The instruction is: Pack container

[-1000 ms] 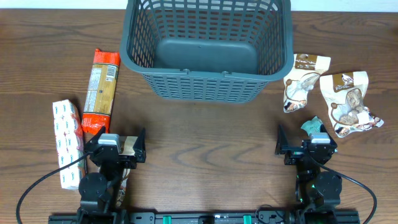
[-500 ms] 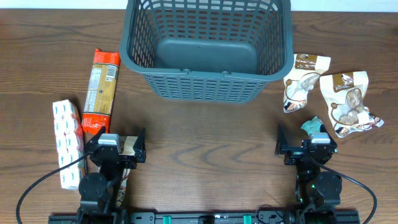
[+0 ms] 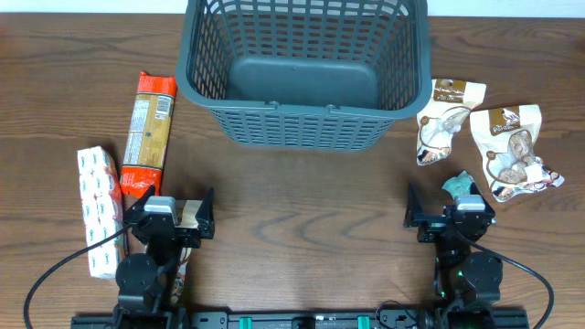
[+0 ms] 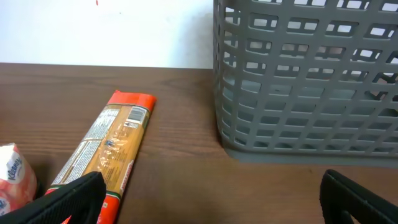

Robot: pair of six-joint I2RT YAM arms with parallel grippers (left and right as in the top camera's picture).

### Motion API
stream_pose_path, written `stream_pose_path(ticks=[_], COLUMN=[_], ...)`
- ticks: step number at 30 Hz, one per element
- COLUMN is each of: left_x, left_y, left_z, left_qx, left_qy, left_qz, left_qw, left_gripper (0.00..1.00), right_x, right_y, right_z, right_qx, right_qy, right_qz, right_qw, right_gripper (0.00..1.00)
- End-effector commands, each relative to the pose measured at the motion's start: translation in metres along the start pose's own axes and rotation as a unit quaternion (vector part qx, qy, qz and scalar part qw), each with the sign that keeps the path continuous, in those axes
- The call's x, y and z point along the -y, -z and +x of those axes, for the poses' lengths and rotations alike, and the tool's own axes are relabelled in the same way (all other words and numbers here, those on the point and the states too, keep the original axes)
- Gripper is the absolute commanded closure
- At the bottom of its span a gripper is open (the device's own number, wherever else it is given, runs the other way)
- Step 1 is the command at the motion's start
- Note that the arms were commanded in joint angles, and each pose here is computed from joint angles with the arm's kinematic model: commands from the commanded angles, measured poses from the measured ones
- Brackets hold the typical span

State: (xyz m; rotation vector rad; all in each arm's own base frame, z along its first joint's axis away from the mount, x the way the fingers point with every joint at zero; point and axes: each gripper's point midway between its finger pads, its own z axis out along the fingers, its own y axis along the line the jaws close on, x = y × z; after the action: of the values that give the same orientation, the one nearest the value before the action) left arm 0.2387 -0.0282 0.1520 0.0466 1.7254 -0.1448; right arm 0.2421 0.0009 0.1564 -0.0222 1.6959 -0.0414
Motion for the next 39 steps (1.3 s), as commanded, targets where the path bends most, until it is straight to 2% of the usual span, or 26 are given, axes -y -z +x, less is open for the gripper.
stream_pose_path(ticks=[1,5,7,11,14,17,23,25,29,31,34,39], left_x=[0.002,0.002,0.002,0.001,0.001,0.001,0.001,0.001,0.001,0.001,0.001,0.001], left_y=[-0.003,-0.003,-0.004,-0.004,-0.005,-0.005,-0.005,-0.005,-0.005,-0.005,-0.005,-0.005], left_z=[0.014,0.018,0.019,0.021,0.024,0.026,0.026,0.026,0.026,0.026,0.026,0.023], left_qx=[-0.015,-0.023,-0.027,-0.032,-0.038,-0.042,-0.042,-0.042,-0.042,-0.042,-0.042,-0.038], left_qy=[0.003,0.003,0.003,0.003,0.003,0.003,0.003,0.003,0.003,0.003,0.003,0.002], left_qz=[0.007,0.007,0.007,0.006,0.006,0.005,0.005,0.005,0.005,0.005,0.005,0.006], left_qw=[1.0,1.0,1.0,0.999,0.999,0.999,0.999,0.999,0.999,0.999,0.999,0.999], left_gripper=[0.02,0.01,0.02,0.01,0.02,0.02,0.01,0.02,0.02,0.01,0.01,0.02], right_x=[-0.002,-0.003,0.0,0.022,0.037,0.052,0.086,0.098,0.117,0.117,0.127,0.141], right_y=[-0.001,0.004,0.011,0.031,0.041,0.047,0.05,0.048,0.037,0.027,0.018,-0.004], right_z=[0.002,-0.016,-0.036,-0.087,-0.118,-0.138,-0.178,-0.193,-0.217,-0.22,-0.208,-0.178], right_qx=[0.0,0.013,0.023,0.016,-0.04,-0.139,-0.322,-0.352,-0.365,-0.367,-0.398,-0.448], right_qy=[-0.016,-0.105,-0.102,-0.043,0.002,0.026,0.055,0.061,0.079,0.099,0.133,0.125], right_qz=[-0.006,-0.015,-0.009,0.04,0.069,0.093,0.114,0.12,0.125,0.094,0.066,0.035], right_qw=[1.0,0.994,0.994,0.998,0.997,0.986,0.938,0.926,0.919,0.92,0.905,0.884], right_gripper=[0.01,0.02,0.01,0.01,0.01,0.01,0.01,0.01,0.01,0.01,0.01,0.01])
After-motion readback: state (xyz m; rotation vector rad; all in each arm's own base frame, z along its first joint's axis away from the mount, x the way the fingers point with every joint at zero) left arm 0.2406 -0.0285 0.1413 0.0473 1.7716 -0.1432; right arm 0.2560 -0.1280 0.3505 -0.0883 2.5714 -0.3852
